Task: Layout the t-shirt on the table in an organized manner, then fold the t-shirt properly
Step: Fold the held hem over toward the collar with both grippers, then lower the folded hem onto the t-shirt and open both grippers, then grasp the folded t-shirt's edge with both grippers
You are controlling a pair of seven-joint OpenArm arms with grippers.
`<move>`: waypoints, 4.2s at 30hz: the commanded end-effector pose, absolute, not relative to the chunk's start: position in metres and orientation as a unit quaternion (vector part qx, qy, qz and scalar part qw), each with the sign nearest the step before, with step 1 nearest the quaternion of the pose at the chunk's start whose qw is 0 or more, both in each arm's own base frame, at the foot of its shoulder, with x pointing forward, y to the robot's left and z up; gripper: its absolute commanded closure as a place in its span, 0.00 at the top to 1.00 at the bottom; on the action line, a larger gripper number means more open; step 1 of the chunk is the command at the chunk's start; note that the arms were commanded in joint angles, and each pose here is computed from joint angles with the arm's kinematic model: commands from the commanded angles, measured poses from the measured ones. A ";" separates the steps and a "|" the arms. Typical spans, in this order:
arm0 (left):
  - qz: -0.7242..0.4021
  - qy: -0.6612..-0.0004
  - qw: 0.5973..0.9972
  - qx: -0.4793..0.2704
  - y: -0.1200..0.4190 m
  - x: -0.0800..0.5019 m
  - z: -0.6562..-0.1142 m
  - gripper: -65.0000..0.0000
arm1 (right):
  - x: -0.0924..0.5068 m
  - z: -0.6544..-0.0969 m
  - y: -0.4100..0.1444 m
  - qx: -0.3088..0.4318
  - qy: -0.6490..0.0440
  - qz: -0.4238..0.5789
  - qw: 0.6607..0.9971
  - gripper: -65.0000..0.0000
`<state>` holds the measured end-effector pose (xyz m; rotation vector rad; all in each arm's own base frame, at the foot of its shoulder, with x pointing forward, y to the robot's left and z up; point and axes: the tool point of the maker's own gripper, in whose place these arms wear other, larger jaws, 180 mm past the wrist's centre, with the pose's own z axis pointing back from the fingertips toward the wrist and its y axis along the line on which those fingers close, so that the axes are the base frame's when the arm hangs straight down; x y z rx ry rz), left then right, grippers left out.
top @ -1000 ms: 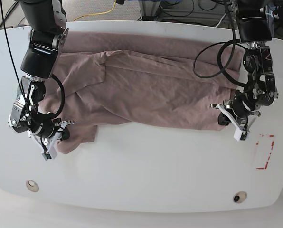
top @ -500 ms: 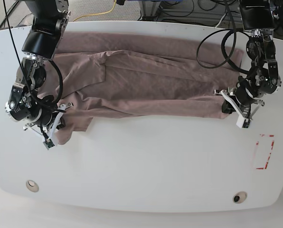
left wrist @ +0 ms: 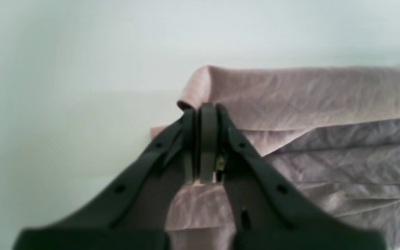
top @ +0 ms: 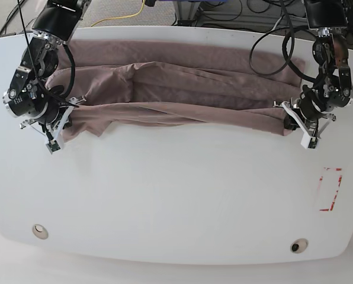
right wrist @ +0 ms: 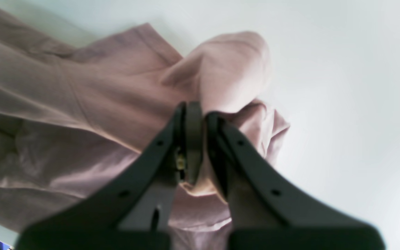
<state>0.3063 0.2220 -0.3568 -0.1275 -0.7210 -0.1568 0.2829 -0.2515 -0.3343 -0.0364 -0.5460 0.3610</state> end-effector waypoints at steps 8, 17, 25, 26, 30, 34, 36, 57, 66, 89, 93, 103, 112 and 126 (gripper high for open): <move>-0.082 -0.362 0.927 -0.055 0.226 0.306 -0.350 0.00 | 0.257 -0.334 -0.239 -0.023 -0.268 0.192 0.944 0.01; -0.083 -0.342 0.935 -0.049 0.231 0.292 -0.362 0.00 | 0.229 -0.355 -0.231 -0.006 -0.233 0.189 0.954 0.02; -0.083 -0.324 0.941 -0.050 0.231 0.279 -0.372 0.00 | 0.217 -0.362 -0.230 -0.001 -0.218 0.188 0.958 0.02; -0.083 -0.319 0.943 -0.049 0.232 0.277 -0.374 0.00 | 0.215 -0.363 -0.230 -0.001 -0.216 0.188 0.958 0.02; -0.088 -0.308 0.946 -0.040 0.238 0.274 -0.374 0.00 | 0.212 -0.365 -0.230 0.000 -0.212 0.188 0.959 0.02; -0.088 -0.308 0.946 -0.040 0.239 0.274 -0.374 0.00 | 0.211 -0.365 -0.233 -0.005 -0.209 0.187 0.960 0.02; -0.088 -0.308 0.946 -0.040 0.239 0.274 -0.374 0.00 | 0.210 -0.364 -0.238 -0.009 -0.210 0.179 0.961 0.01; -0.097 -0.298 0.949 -0.025 0.250 0.269 -0.374 0.00 | 0.189 -0.369 -0.258 -0.018 -0.194 0.146 0.970 0.02; -0.101 -0.276 0.956 -0.016 0.256 0.263 -0.377 0.05 | 0.183 -0.372 -0.258 -0.018 -0.186 0.146 0.972 0.35; -0.142 -0.320 0.936 0.042 0.277 0.275 -0.322 0.51 | 0.187 -0.329 -0.308 -0.046 -0.247 0.103 0.962 0.87; -0.157 -0.337 0.927 0.047 0.269 0.279 -0.306 0.50 | 0.199 -0.311 -0.302 0.000 -0.303 0.092 0.949 0.87; -0.160 -0.392 0.904 -0.058 0.217 0.295 -0.281 0.50 | 0.224 -0.299 -0.257 0.103 -0.381 0.074 0.916 0.86; -0.155 -0.380 0.907 -0.094 0.186 0.294 -0.301 0.50 | 0.217 -0.344 -0.224 0.187 -0.336 0.040 0.922 0.58; -0.155 -0.257 0.952 -0.060 0.186 0.258 -0.390 0.50 | 0.204 -0.398 -0.218 0.206 -0.266 0.016 0.942 0.21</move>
